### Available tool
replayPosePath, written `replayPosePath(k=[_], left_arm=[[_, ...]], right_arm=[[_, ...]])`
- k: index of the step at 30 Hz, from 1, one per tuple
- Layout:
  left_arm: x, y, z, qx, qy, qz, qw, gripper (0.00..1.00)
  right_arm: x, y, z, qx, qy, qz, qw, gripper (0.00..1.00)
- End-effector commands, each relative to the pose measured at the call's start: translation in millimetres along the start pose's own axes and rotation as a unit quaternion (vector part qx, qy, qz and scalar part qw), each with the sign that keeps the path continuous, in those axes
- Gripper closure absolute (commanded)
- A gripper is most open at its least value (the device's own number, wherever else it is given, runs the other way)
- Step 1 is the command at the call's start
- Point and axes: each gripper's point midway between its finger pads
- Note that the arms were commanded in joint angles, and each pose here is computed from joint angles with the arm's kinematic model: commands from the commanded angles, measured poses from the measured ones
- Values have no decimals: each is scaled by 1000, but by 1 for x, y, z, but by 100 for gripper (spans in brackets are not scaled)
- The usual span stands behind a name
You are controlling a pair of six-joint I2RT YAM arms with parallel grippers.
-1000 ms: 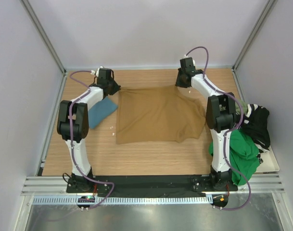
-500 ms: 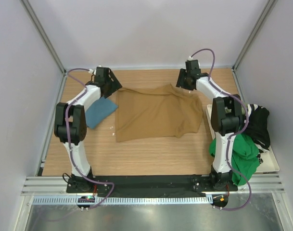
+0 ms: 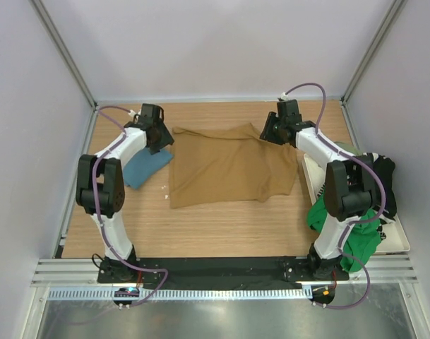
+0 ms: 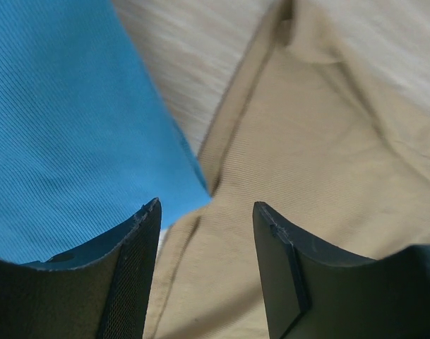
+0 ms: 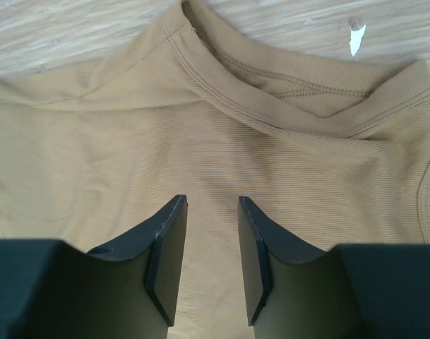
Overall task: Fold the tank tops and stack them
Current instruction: Flatten the tank top out, then fold the tank top
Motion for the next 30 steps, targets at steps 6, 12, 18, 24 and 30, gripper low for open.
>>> replayPosePath(k=[6,12,18,24,30], left_arm=[[83,36,16,31,-71,-75,994,45],[149,39,10,28,-119,-128,984,45],[103,17,-30,-32,-87,-78,993,32],[82,-6,-75,-67,-76,-60,993,28],[17,15,-81,-57,-57,31,996,28]], right_arm=[[22,12,-21,-8,-7,-13,1000,58],[24,20,-30,-17,-11,-9,1000,58],[38,44,-43,-14,-23,-17,999,58],[47,75,-53,-9,-41,-23,999,57],[61,100,-52,15,-36,-72,997,49]])
Point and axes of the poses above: each gripper's point midway between its finger pads, its own y axis out along the fingers, its own x axis along the line the jaws close on, z = x × y, and after that the axes turned 14 degrees about y, right-handed
